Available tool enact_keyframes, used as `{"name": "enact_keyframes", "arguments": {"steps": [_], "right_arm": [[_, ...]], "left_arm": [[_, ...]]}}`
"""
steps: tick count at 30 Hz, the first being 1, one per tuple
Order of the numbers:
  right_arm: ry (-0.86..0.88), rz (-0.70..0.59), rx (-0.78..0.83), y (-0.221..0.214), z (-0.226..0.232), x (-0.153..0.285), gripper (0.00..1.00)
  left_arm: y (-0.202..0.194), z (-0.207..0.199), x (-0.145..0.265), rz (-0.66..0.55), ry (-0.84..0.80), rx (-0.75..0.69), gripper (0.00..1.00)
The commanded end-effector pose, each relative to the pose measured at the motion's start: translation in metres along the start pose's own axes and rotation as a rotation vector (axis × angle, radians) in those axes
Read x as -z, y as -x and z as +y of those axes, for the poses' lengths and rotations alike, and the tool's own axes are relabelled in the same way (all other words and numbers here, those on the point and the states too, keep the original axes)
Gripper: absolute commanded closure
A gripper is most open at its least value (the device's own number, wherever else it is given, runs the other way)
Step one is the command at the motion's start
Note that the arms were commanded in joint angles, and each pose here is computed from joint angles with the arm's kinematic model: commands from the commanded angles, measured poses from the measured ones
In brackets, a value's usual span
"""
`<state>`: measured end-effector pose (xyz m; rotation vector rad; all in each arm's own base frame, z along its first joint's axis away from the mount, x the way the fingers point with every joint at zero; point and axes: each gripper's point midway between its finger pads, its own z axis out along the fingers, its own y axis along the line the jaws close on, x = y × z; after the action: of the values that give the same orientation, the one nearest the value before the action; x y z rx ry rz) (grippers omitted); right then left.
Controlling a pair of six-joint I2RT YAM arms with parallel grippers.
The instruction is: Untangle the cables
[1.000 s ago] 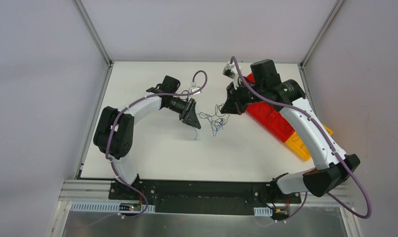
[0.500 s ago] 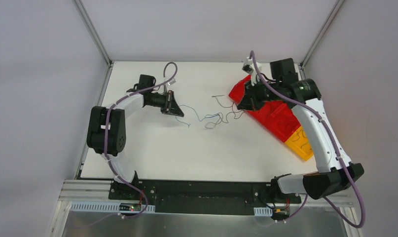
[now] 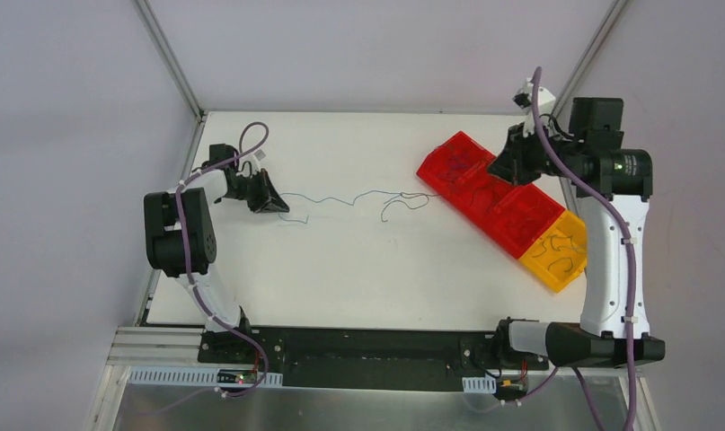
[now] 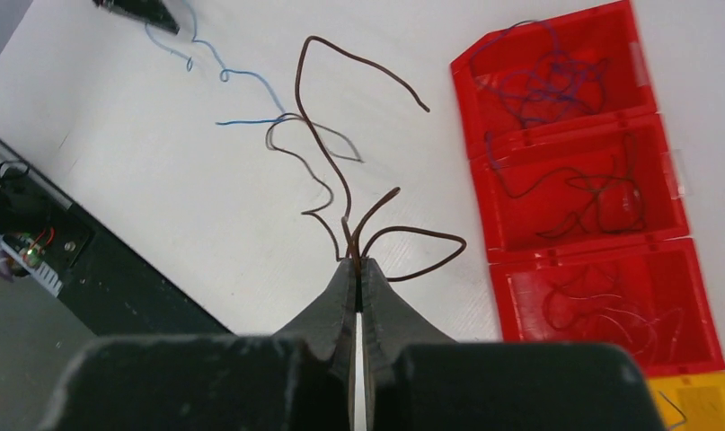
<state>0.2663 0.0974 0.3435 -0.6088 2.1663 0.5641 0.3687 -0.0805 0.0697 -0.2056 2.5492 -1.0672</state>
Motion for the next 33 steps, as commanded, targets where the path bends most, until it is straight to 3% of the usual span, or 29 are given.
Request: {"name": "enact_keyframes", "arguments": {"steps": [1, 9, 17, 25, 33], "right_arm": [[-0.079, -0.078, 0.012, 0.022, -0.017, 0.027, 1.00], [-0.180, -0.178, -0.031, 0.048, -0.046, 0.060, 1.00], [-0.221, -0.216, -0.044, 0.060, -0.065, 0.062, 1.00], [-0.475, -0.398, -0.140, 0.094, -0.139, 0.134, 1.00], [-0.535, -0.454, -0.159, 0.093, -0.154, 0.158, 1.00]], "left_arm": [[0.003, 0.057, 0.013, -0.015, 0.205, 0.079, 1.00], [0.003, 0.110, 0.033, -0.033, 0.384, 0.151, 1.00], [-0.003, 0.121, 0.041, -0.013, 0.444, 0.136, 1.00], [-0.005, 0.157, 0.066, -0.025, 0.563, 0.186, 1.00], [0.005, 0.168, 0.075, -0.031, 0.583, 0.184, 1.00]]}}
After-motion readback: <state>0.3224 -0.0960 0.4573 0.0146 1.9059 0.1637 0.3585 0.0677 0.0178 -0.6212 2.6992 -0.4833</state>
